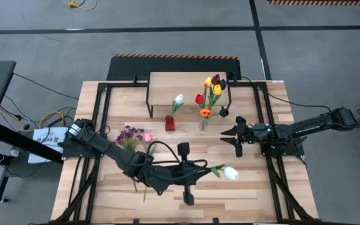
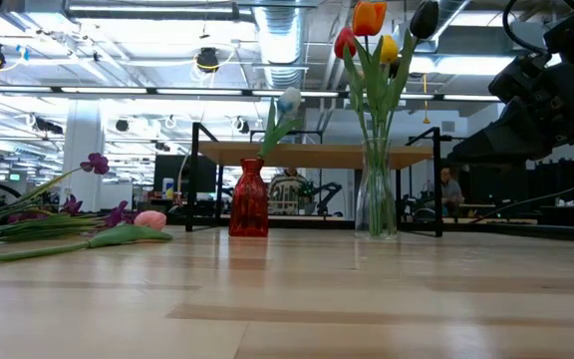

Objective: Pick and place flowers into a vace then onto a shelf
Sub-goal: Put the white flower into the red vase, then put the pink flower into the red vase

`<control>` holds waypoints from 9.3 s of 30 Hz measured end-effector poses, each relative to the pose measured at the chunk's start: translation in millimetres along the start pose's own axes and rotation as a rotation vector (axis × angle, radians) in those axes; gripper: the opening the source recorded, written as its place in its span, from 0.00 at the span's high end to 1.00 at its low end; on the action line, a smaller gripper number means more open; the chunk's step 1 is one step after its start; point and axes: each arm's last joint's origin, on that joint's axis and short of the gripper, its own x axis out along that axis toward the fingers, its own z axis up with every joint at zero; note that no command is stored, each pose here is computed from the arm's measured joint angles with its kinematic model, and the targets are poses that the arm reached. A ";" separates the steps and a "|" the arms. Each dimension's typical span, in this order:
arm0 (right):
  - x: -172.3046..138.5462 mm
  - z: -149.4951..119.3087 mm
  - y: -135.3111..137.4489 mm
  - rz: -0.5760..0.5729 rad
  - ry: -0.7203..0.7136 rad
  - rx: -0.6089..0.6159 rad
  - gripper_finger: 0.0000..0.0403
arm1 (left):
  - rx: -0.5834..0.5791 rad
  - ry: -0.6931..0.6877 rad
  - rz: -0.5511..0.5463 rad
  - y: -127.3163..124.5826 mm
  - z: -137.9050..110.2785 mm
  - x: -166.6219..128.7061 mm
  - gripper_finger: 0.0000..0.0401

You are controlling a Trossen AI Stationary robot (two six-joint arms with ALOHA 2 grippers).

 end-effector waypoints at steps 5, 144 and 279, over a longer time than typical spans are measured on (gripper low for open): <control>0.0 0.0 0.0 0.000 0.000 -0.002 0.71 | 0.042 -0.045 -0.021 3.4 4.5 2.4 1.00; 0.2 1.0 -5.1 -0.099 -0.017 -0.023 0.71 | -0.264 -0.536 0.392 228.3 -243.3 -102.5 1.00; -0.6 -4.5 0.5 -0.038 0.036 0.017 0.71 | -0.767 1.319 0.506 97.7 -205.9 -52.5 0.65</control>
